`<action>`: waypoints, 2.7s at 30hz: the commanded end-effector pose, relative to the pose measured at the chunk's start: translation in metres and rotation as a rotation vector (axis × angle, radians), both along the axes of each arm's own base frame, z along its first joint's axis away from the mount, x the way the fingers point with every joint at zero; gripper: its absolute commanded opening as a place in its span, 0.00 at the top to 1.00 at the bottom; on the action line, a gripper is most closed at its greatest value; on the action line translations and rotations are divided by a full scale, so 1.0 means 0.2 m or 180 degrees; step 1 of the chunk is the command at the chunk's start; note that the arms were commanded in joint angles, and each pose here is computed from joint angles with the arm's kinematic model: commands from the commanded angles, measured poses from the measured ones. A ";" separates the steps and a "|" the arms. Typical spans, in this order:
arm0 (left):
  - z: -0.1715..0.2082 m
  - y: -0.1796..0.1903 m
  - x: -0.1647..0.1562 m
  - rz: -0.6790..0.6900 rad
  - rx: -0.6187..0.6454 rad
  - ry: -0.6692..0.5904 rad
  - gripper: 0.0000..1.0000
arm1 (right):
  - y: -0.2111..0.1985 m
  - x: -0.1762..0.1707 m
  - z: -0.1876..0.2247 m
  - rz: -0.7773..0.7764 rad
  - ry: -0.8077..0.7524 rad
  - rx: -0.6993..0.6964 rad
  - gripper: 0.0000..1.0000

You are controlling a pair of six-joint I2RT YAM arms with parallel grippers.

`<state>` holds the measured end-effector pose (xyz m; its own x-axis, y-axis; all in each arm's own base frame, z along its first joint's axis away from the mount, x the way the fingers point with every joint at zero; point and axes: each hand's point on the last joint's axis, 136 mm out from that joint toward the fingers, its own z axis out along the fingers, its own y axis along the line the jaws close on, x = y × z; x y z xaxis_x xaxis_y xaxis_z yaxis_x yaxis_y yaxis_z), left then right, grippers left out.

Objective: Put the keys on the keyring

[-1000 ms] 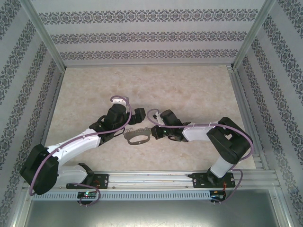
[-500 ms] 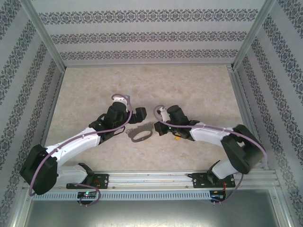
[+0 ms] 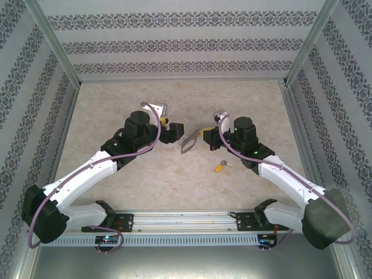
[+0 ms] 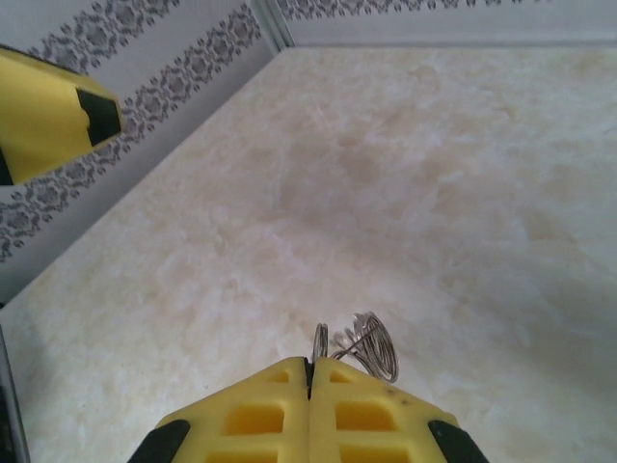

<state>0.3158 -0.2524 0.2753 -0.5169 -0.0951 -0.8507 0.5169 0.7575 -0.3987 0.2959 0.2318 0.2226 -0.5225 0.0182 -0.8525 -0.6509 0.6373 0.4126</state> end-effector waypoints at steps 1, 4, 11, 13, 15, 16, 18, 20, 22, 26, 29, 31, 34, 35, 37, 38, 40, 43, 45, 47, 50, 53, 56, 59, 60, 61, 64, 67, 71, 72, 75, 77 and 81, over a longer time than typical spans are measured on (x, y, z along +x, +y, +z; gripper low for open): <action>0.05 -0.04 -0.01 -0.0335 0.0059 -0.0082 0.27 | 0.03 -0.02 0.24 0.0268 -0.0329 0.0242 1.00; 0.07 -0.07 0.00 -0.0560 -0.0071 -0.0069 0.32 | 0.06 -0.05 0.31 0.0462 -0.0400 0.0344 1.00; 0.12 -0.13 -0.02 -0.0920 -0.0313 -0.0074 0.38 | 0.08 -0.07 0.36 0.0597 -0.0408 0.0432 1.00; 0.13 -0.15 -0.03 -0.1034 -0.0354 -0.0057 0.41 | 0.08 -0.07 0.34 0.0623 -0.0366 0.0432 1.00; 0.13 -0.17 -0.05 -0.1161 -0.0400 -0.0030 0.44 | 0.09 -0.07 0.33 0.0672 -0.0338 0.0435 1.00; 0.13 -0.18 -0.06 -0.1209 -0.0414 -0.0027 0.45 | 0.10 -0.07 0.33 0.0684 -0.0332 0.0435 1.00; 0.12 -0.19 -0.06 -0.1277 -0.0445 -0.0021 0.49 | 0.10 -0.07 0.31 0.0698 -0.0307 0.0431 1.00; 0.11 -0.19 -0.06 -0.1324 -0.0498 -0.0021 0.50 | 0.10 -0.08 0.31 0.0731 -0.0298 0.0439 1.00; 0.12 -0.20 -0.05 -0.1381 -0.0592 -0.0030 0.52 | 0.11 -0.09 0.31 0.0780 -0.0277 0.0444 1.00; 0.13 -0.23 -0.04 -0.1531 -0.0726 -0.0023 0.55 | 0.12 -0.10 0.31 0.0863 -0.0235 0.0474 1.00; 0.13 -0.25 -0.04 -0.1616 -0.0775 0.0024 0.57 | 0.13 -0.09 0.32 0.0877 -0.0222 0.0486 1.00; 0.12 -0.26 -0.03 -0.1644 -0.0786 0.0058 0.58 | 0.13 -0.09 0.33 0.0869 -0.0230 0.0493 1.00; 0.10 -0.27 -0.03 -0.1657 -0.0804 0.0079 0.58 | 0.13 -0.09 0.35 0.0878 -0.0245 0.0511 1.00; 0.10 -0.27 -0.03 -0.1665 -0.0812 0.0082 0.58 | 0.14 -0.08 0.35 0.0885 -0.0246 0.0515 1.00; 0.09 -0.27 -0.03 -0.1669 -0.0829 0.0102 0.57 | 0.14 -0.08 0.36 0.0892 -0.0243 0.0523 1.00; 0.09 -0.27 -0.03 -0.1680 -0.0837 0.0101 0.58 | 0.14 -0.08 0.36 0.0890 -0.0241 0.0527 1.00; 0.09 -0.28 -0.03 -0.1690 -0.0852 0.0105 0.58 | 0.14 -0.08 0.36 0.0890 -0.0232 0.0531 1.00; 0.10 -0.28 -0.04 -0.1725 -0.0914 0.0078 0.58 | 0.14 -0.07 0.36 0.0878 -0.0225 0.0532 1.00; 0.12 -0.28 -0.04 -0.1764 -0.0966 0.0061 0.60 | 0.14 -0.07 0.35 0.0871 -0.0219 0.0532 1.00; 0.12 -0.29 -0.04 -0.1792 -0.0986 0.0075 0.63 | 0.14 -0.07 0.35 0.0857 -0.0212 0.0526 1.00; 0.11 -0.30 -0.05 -0.1829 -0.1009 0.0117 0.66 | 0.14 -0.07 0.35 0.0847 -0.0219 0.0523 1.00; 0.10 -0.30 -0.05 -0.1824 -0.1010 0.0147 0.66 | 0.13 -0.06 0.35 0.0829 -0.0220 0.0514 1.00; 0.07 -0.29 -0.05 -0.1791 -0.0990 0.0166 0.63 | 0.13 -0.06 0.35 0.0819 -0.0225 0.0516 1.00; 0.06 -0.29 -0.05 -0.1774 -0.1001 0.0171 0.63 | 0.12 -0.06 0.34 0.0807 -0.0229 0.0512 1.00; 0.06 -0.29 -0.05 -0.1779 -0.1012 0.0171 0.63 | 0.12 -0.06 0.35 0.0803 -0.0233 0.0515 1.00; 0.06 -0.29 -0.06 -0.1790 -0.1021 0.0172 0.63 | 0.11 -0.05 0.35 0.0797 -0.0233 0.0516 1.00; 0.06 -0.29 -0.06 -0.1797 -0.1044 0.0159 0.66 | 0.10 -0.05 0.34 0.0789 -0.0224 0.0522 1.00; 0.07 -0.29 -0.05 -0.1805 -0.1069 0.0167 0.69 | 0.10 -0.05 0.34 0.0794 -0.0221 0.0523 1.00; 0.07 -0.31 -0.05 -0.1834 -0.1110 0.0181 0.74 | 0.10 -0.05 0.33 0.0797 -0.0210 0.0520 1.00; 0.08 -0.31 -0.05 -0.1842 -0.1120 0.0186 0.76 | 0.10 -0.05 0.32 0.0796 -0.0199 0.0516 1.00; 0.08 -0.31 -0.04 -0.1867 -0.1157 0.0186 0.79 | 0.10 -0.04 0.32 0.0795 -0.0196 0.0517 1.00; 0.09 -0.32 -0.04 -0.1876 -0.1172 0.0186 0.81 | 0.09 -0.05 0.32 0.0797 -0.0203 0.0516 1.00; 0.10 -0.32 -0.03 -0.1870 -0.1194 0.0178 0.90 | 0.10 -0.04 0.32 0.0801 -0.0198 0.0518 1.00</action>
<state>0.3132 -0.3130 0.2755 -0.6604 -0.0544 -0.7489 0.7217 0.2296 -0.6531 0.2849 0.2509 0.2722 -0.5206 0.0162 -0.8536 -0.7786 0.4012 0.4825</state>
